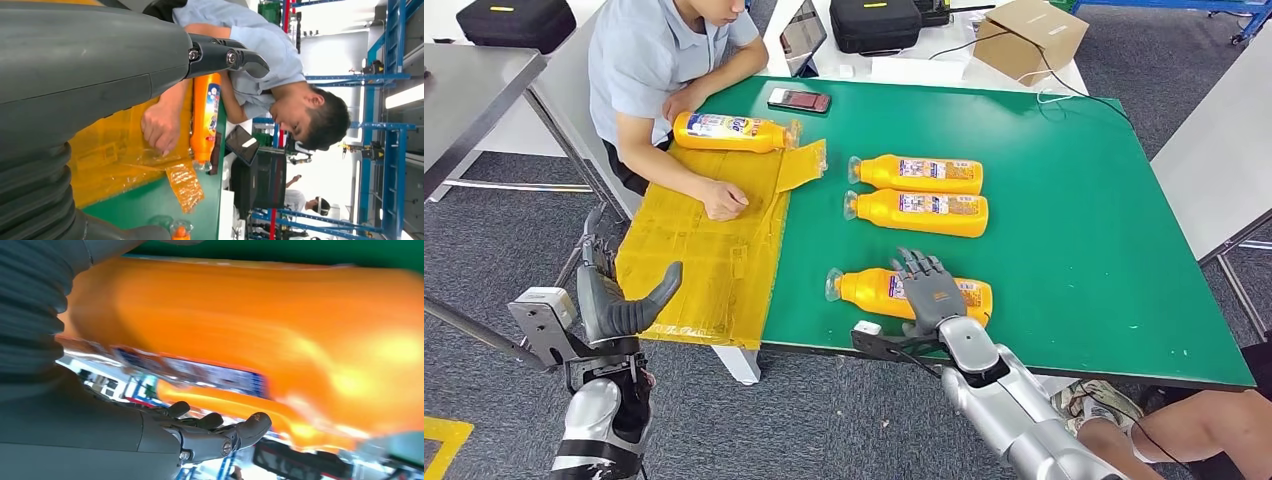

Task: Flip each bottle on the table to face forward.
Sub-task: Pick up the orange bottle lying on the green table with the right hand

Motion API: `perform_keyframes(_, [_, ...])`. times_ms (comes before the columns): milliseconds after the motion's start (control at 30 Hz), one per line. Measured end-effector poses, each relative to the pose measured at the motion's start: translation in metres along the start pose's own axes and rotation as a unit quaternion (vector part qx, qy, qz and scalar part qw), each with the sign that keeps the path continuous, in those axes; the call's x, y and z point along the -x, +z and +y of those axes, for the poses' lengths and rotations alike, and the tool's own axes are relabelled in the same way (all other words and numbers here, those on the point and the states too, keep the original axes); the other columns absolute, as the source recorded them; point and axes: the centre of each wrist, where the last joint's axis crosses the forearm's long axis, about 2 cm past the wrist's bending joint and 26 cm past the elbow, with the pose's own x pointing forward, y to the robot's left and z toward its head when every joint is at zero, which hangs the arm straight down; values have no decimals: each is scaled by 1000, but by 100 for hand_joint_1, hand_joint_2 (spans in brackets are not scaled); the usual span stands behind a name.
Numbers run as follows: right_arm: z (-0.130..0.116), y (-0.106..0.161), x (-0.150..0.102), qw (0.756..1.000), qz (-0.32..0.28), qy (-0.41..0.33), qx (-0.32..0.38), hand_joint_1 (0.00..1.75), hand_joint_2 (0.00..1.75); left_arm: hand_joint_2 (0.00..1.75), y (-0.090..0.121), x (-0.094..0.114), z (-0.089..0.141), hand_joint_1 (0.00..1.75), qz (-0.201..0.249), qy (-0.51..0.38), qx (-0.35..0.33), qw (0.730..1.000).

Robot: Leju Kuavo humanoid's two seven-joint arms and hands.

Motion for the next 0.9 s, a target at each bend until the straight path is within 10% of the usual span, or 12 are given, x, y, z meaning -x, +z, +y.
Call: perform_keyframes(900, [5,18,35,999,51,-13,-9,0,175,175,3,-3,7,0,-3,-8,-12,1000])
